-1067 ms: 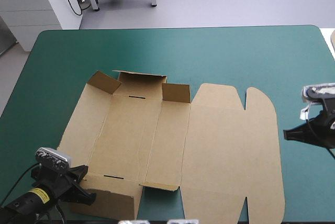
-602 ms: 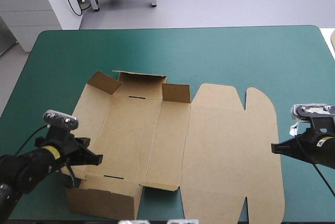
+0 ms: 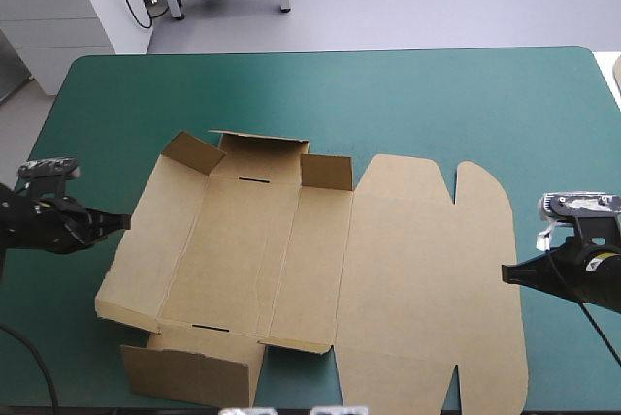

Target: Fold the box

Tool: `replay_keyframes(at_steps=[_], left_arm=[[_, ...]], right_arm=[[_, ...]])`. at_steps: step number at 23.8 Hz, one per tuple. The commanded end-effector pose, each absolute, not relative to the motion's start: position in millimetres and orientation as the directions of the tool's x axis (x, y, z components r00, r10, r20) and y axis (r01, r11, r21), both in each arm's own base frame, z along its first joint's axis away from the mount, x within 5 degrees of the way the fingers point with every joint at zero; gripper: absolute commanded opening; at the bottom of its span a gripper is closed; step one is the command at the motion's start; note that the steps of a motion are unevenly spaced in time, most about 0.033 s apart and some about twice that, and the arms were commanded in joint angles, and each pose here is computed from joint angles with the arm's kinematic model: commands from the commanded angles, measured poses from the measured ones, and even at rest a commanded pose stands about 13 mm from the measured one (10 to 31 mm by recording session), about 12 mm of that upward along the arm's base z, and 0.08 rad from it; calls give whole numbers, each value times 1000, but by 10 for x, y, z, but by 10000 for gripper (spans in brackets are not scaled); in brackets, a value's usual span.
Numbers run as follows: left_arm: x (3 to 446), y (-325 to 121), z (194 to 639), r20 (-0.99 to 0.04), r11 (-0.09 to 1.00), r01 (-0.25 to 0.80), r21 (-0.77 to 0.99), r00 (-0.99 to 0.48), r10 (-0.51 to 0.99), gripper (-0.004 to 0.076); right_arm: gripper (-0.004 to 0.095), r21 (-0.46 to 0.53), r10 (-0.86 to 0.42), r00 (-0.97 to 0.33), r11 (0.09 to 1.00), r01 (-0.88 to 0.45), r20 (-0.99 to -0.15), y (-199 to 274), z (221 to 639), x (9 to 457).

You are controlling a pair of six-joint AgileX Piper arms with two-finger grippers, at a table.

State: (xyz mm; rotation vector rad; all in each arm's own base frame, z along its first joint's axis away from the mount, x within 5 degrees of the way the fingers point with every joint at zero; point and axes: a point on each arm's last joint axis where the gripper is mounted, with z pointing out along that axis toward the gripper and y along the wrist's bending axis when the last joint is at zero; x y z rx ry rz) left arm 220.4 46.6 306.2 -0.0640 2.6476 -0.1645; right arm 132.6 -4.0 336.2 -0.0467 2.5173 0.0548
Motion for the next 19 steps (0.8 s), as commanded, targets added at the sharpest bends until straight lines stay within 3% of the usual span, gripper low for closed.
replay_keyframes(at_steps=[1, 4, 7, 11, 15, 19], left_arm=[[2142, 697, 3145, -470, 962, -28, -271, -869, -157, 0], [2126, 894, 3028, -418, 918, -8, -396, -889, -188, 0], [2153, 906, 2963, -413, 921, 64, -385, -904, -110, 0], [2162, 915, 2963, -422, 925, 59, -376, -900, -114, 42], [2177, 891, 2973, -433, 911, 59, -408, -891, -136, 216], [2221, 895, 2963, -446, 903, 54, -427, -881, -159, 469]], right_arm=[[-21, 26, -13, -763, 999, -39, -647, -47, 3470, 1352], [-21, 25, -18, -762, 999, -44, -647, -45, 3470, 1352], [-21, 15, -34, -761, 998, -58, -648, -43, 3470, 1352], [-21, 5, -52, -760, 997, -73, -648, -42, 3470, 1353], [-21, 3, -56, -759, 997, -76, -648, -42, 3470, 1353], [-21, 1, -57, -758, 997, -75, -650, -43, 3471, 1354]])
